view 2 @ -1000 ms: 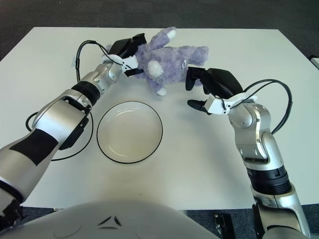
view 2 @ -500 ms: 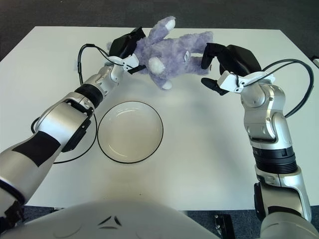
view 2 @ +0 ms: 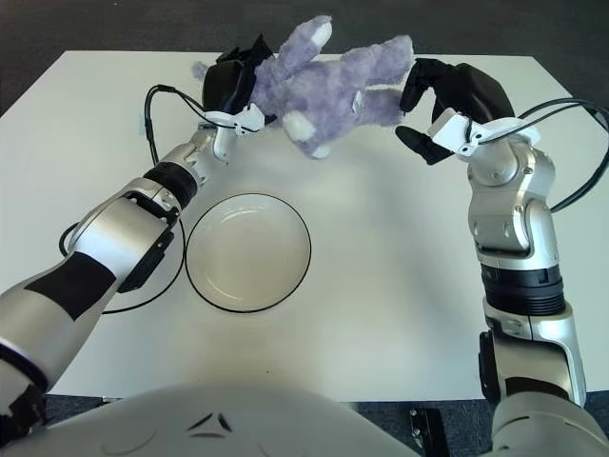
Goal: Put the doll into the plate.
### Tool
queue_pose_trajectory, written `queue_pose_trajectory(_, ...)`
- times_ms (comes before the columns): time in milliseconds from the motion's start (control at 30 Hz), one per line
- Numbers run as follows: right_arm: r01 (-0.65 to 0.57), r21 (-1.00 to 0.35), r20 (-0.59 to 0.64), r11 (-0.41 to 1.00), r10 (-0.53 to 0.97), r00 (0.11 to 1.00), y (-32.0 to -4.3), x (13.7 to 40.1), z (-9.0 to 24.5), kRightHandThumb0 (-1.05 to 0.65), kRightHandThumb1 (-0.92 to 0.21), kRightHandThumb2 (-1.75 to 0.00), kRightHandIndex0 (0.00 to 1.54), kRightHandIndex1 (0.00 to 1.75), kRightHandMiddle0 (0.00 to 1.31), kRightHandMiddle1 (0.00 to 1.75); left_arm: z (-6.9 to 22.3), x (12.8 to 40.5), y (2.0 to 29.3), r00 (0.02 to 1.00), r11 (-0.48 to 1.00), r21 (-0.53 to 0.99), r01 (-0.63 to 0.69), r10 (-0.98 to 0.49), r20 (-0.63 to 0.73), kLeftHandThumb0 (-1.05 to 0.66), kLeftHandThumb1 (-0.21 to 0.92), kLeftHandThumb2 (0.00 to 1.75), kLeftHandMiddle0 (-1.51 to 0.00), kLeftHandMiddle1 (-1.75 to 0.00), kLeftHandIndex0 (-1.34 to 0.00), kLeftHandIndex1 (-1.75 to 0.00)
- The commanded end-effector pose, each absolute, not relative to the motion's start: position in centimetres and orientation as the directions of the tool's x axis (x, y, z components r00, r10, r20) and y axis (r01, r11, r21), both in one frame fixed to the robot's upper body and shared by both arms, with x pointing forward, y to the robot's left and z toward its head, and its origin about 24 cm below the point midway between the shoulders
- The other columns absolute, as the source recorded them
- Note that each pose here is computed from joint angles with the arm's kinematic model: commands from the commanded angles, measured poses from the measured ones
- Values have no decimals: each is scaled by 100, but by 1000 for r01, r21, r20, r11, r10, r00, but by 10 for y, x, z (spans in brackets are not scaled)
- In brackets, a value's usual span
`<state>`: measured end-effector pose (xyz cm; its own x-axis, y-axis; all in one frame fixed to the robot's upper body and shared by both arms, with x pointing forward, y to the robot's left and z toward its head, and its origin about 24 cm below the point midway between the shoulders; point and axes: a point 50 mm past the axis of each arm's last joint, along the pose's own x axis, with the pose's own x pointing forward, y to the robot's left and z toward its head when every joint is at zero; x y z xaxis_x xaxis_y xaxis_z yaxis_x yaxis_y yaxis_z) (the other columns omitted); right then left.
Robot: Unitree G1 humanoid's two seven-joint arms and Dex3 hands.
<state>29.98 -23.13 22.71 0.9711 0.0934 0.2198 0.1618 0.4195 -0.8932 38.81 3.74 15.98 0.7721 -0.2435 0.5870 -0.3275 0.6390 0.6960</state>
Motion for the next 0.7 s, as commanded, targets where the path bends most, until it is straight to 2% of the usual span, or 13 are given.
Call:
queue_pose_trajectory(0,195,-888,244,416,67,967,-235,304,237,-1,-21,-144,58,175,56,175,158,387,42,750,624,689,-369,-239,617,49,25,139,-66,-175,-87,-175)
queue_pose_trajectory(100,209,-894,251,397,56,967,-236,308,242,-1,-25,-140,55,175,53,174,158,386,43,742,621,686,-378,-240,626,49,25,139,-65,-175,-87,-175)
queue_pose_trajectory(167,214,-897,252,387,50,966,-237,311,244,-1,-39,-123,46,174,44,173,157,386,43,739,622,684,-382,-239,630,49,26,139,-65,-175,-87,-175)
queue_pose_trajectory(333,174,-889,217,424,56,975,-240,320,248,-1,-49,-109,40,172,38,171,158,385,44,726,621,677,-395,-240,644,49,26,138,-65,-175,-89,-175)
queue_pose_trajectory(433,152,-888,199,434,65,978,-240,323,251,30,-40,-113,56,164,13,166,157,385,43,723,618,681,-394,-250,645,49,26,138,-65,-175,-90,-175)
queue_pose_trajectory(467,136,-892,185,430,74,980,-239,324,254,33,-40,-113,58,163,10,165,157,385,43,721,617,682,-393,-254,644,49,26,138,-65,-175,-90,-175)
queue_pose_trajectory(533,113,-900,163,421,86,983,-237,325,258,36,-51,-97,53,161,4,156,157,384,43,720,616,684,-391,-258,644,49,26,138,-65,-175,-90,-175)
queue_pose_trajectory(567,104,-903,155,417,90,984,-237,325,259,17,-49,-95,47,159,3,152,156,384,43,719,615,685,-391,-260,644,49,26,138,-65,-175,-90,-175)
queue_pose_trajectory(600,80,-908,129,410,94,987,-236,325,261,-13,-44,-93,37,158,2,146,156,384,43,717,613,686,-392,-263,645,49,26,138,-65,-175,-90,-175)
queue_pose_trajectory(633,61,-912,109,406,97,989,-236,325,262,-33,-41,-92,30,155,1,137,156,384,43,715,612,686,-393,-266,647,48,26,138,-65,-175,-89,-175)
queue_pose_trajectory(667,49,-914,97,403,98,991,-236,325,262,-41,-40,-91,28,153,1,133,156,384,43,714,611,687,-394,-267,647,48,26,138,-65,-175,-89,-175)
